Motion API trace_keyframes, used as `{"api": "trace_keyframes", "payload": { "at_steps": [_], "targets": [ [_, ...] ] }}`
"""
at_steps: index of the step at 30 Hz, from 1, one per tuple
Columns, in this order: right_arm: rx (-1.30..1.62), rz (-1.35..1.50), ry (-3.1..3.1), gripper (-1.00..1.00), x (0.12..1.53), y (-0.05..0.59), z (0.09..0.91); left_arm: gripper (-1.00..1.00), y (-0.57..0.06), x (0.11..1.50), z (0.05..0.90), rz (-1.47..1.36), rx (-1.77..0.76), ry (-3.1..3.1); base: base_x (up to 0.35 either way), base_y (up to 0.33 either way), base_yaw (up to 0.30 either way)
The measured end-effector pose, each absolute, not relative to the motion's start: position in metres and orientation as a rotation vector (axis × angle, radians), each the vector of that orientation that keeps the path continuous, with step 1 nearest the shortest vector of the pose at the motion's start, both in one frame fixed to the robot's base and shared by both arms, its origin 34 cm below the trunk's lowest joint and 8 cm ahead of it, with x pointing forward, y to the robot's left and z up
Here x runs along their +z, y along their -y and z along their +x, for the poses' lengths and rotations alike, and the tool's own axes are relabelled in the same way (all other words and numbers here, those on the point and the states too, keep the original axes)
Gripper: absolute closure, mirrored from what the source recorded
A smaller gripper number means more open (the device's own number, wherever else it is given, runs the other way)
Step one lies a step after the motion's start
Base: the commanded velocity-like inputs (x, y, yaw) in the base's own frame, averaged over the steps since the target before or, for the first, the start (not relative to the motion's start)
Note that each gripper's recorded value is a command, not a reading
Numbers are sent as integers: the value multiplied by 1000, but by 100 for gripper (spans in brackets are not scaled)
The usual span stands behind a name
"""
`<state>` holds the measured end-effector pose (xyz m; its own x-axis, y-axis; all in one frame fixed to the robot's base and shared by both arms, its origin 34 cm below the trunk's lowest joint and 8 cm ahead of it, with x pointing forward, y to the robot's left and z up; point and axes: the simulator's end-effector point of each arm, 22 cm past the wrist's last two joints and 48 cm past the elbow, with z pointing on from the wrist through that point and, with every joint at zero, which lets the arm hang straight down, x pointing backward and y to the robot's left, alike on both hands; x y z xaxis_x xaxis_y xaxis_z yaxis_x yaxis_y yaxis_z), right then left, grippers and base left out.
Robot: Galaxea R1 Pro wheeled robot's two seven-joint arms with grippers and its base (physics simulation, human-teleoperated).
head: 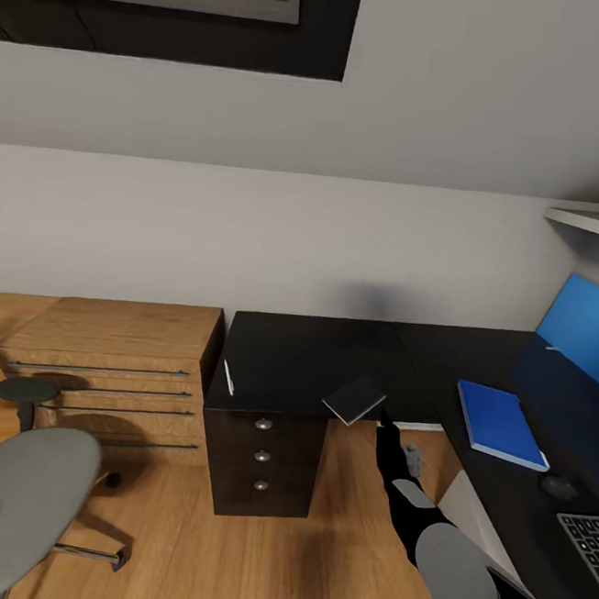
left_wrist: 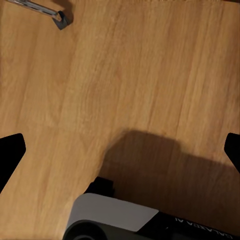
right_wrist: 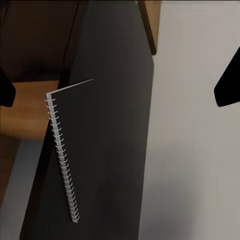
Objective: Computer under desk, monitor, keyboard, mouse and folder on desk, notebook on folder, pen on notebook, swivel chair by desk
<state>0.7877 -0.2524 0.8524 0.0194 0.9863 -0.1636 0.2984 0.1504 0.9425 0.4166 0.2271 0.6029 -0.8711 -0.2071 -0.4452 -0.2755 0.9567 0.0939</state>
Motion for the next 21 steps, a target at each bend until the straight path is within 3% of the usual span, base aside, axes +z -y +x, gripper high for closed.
{"api": "trace_keyframes", "payload": {
  "at_steps": [21],
  "targets": [
    [845,1390,-1540,-100,808,257,784,-100,-232,602,456,-416,194,-2470,0,0,0]
  ]
}}
